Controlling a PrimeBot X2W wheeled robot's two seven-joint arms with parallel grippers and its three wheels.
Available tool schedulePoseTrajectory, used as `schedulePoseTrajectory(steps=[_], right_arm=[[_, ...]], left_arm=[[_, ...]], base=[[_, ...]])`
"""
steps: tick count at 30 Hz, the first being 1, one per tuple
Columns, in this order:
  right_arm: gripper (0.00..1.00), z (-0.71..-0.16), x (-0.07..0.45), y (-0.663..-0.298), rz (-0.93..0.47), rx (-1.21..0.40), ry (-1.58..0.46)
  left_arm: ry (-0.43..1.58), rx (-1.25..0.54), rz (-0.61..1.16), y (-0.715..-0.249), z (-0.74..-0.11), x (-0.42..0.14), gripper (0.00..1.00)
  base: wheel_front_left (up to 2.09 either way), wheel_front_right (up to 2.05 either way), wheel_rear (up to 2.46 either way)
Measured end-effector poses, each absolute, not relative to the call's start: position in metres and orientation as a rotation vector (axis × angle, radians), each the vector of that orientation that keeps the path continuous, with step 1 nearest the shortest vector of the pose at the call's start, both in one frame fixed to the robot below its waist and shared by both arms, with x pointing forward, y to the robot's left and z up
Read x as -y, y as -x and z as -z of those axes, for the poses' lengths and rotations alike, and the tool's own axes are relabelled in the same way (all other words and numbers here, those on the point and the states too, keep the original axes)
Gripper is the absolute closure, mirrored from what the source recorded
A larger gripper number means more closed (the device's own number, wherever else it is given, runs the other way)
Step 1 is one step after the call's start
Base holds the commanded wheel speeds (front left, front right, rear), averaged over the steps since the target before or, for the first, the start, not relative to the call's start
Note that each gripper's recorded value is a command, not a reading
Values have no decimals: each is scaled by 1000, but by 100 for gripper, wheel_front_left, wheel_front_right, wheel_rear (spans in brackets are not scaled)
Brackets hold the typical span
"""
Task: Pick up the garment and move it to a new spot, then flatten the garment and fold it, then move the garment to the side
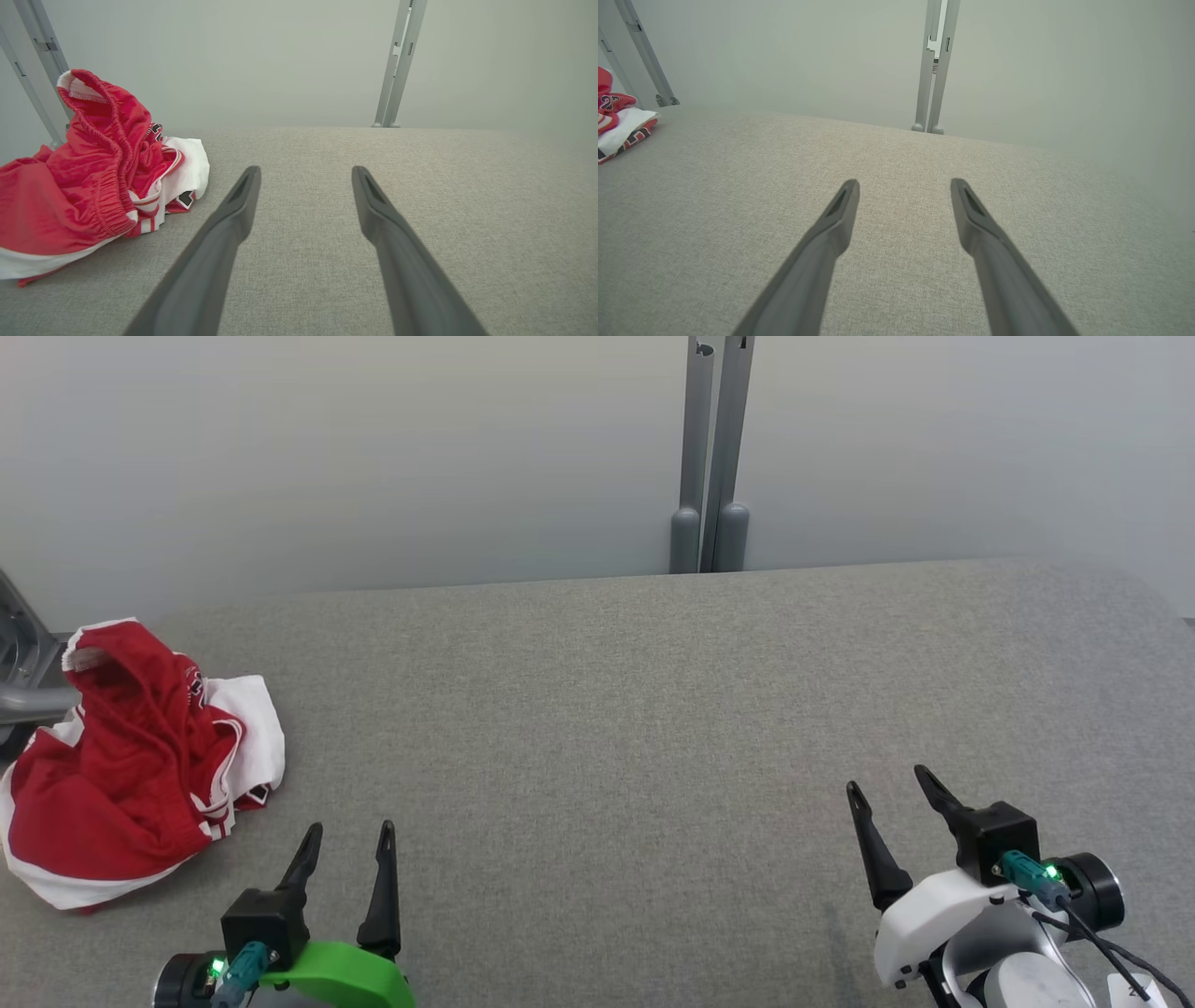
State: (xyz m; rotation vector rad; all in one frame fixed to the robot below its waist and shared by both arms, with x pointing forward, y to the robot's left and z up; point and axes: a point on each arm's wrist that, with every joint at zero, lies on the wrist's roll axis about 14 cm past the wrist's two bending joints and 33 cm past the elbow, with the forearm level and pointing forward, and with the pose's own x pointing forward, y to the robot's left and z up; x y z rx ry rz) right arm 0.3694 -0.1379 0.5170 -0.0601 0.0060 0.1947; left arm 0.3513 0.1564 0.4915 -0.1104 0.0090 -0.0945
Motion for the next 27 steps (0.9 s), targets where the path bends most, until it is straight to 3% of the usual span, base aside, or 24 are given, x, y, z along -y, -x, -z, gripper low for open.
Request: schedulePoseTrajectory(steps=[27], right_arm=[[0,-517,132,-372,-211,7,31]], left_arm=[[155,-10,54,-347,-490,-167,0]], base=[[0,0,0]])
